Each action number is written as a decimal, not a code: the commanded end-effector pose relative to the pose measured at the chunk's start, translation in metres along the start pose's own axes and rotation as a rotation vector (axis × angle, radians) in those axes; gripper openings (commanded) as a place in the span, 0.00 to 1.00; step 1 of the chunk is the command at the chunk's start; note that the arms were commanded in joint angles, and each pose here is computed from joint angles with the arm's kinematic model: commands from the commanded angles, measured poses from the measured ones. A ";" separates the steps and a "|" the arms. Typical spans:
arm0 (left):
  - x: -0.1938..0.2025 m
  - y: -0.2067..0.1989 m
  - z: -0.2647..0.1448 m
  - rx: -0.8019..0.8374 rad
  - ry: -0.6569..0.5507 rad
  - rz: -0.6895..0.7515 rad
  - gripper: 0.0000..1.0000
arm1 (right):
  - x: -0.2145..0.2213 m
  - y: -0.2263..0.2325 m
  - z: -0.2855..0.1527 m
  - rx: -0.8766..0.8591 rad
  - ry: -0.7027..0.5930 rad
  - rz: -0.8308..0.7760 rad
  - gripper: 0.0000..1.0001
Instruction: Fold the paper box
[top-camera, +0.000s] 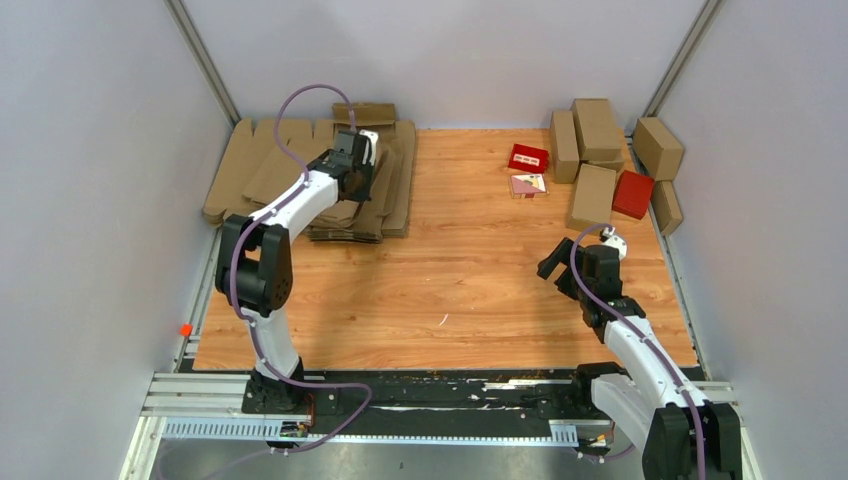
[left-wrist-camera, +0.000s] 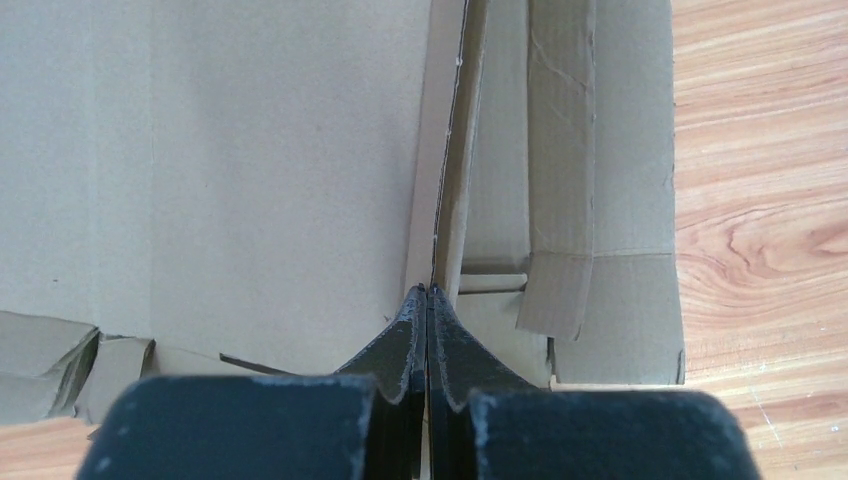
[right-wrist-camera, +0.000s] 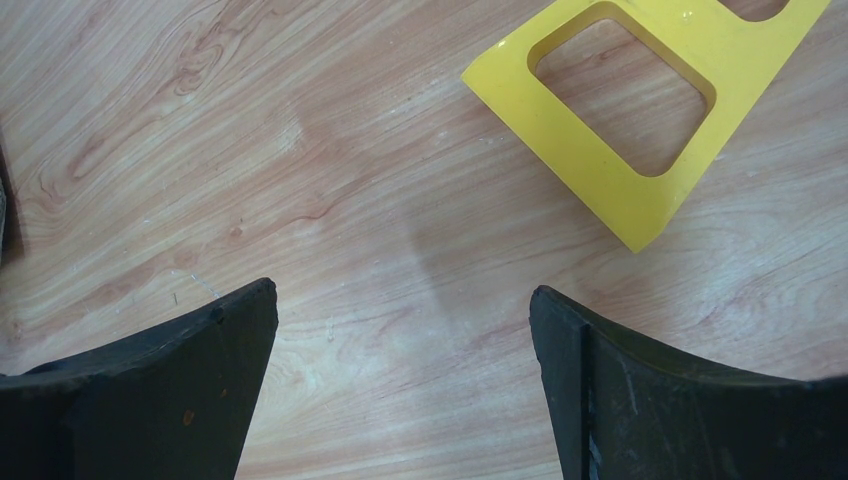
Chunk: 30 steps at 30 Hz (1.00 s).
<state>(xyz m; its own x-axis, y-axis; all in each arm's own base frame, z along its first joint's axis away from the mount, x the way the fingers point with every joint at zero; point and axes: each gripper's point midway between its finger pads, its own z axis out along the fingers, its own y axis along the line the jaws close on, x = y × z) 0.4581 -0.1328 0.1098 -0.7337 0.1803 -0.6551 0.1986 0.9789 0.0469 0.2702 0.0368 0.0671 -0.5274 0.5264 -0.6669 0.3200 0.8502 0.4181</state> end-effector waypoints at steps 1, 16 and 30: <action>-0.027 0.000 -0.018 -0.003 -0.070 -0.033 0.00 | -0.023 0.015 -0.004 -0.036 -0.061 -0.004 0.97; -0.058 0.088 -0.098 -0.478 -0.279 -0.136 0.00 | -0.023 0.016 -0.003 -0.042 -0.060 -0.006 0.97; -0.095 0.127 -0.186 -0.709 -0.478 -0.232 0.00 | -0.022 0.019 -0.004 -0.060 -0.052 -0.006 0.97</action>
<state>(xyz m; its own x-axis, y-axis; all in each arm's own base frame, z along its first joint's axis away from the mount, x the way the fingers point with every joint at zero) 0.4449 -0.0447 0.2450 -0.5022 0.1029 -0.8586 -0.2431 0.9361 0.2543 0.2713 0.0390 0.0695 -0.5290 0.5267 -0.6655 0.3099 0.8499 0.4263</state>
